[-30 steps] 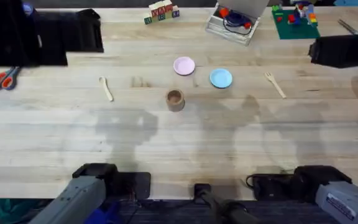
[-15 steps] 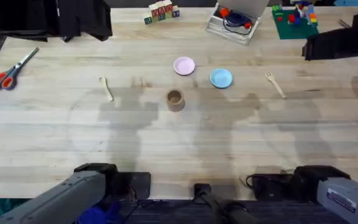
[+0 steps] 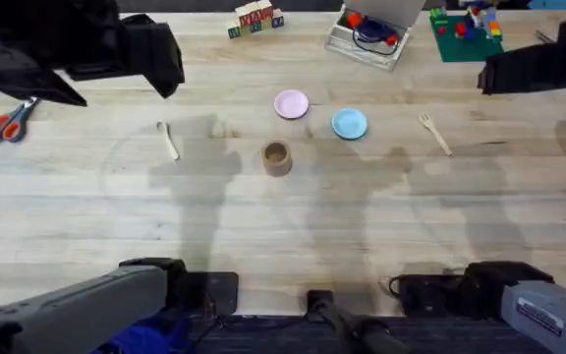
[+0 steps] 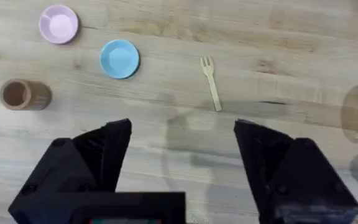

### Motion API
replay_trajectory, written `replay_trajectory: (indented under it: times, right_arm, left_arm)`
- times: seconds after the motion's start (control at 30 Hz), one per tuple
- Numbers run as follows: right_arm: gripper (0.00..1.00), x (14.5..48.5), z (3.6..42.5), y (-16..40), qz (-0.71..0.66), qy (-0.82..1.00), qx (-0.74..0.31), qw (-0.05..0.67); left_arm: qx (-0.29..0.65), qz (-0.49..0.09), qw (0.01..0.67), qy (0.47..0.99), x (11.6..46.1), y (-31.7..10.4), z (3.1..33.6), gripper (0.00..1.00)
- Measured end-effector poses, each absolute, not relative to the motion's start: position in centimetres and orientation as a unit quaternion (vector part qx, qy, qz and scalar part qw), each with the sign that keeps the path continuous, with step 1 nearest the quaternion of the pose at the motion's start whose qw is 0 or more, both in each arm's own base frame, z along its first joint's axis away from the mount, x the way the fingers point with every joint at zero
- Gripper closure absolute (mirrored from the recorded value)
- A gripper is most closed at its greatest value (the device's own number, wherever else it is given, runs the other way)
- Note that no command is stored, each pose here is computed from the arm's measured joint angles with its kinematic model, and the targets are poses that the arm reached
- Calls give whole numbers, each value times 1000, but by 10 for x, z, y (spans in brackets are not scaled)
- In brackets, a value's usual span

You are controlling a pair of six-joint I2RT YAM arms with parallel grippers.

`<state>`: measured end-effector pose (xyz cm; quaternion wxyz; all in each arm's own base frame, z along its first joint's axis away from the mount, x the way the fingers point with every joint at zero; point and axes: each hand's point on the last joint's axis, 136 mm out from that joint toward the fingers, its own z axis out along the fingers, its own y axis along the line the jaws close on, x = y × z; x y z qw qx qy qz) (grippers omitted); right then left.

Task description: Pick up a utensil and set it on the pink plate, then put the other utensil in the container.

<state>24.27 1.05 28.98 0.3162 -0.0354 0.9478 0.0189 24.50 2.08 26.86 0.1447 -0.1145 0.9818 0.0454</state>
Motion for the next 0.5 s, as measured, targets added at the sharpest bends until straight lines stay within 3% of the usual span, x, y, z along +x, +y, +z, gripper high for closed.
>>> replay_trajectory:
  times: [0.5]
  right_arm:
    - [5, 243, 290, 11, 19, 948, -35, 316]
  left_arm:
    - [-176, 32, 134, 975, 271, 38, 186, 8]
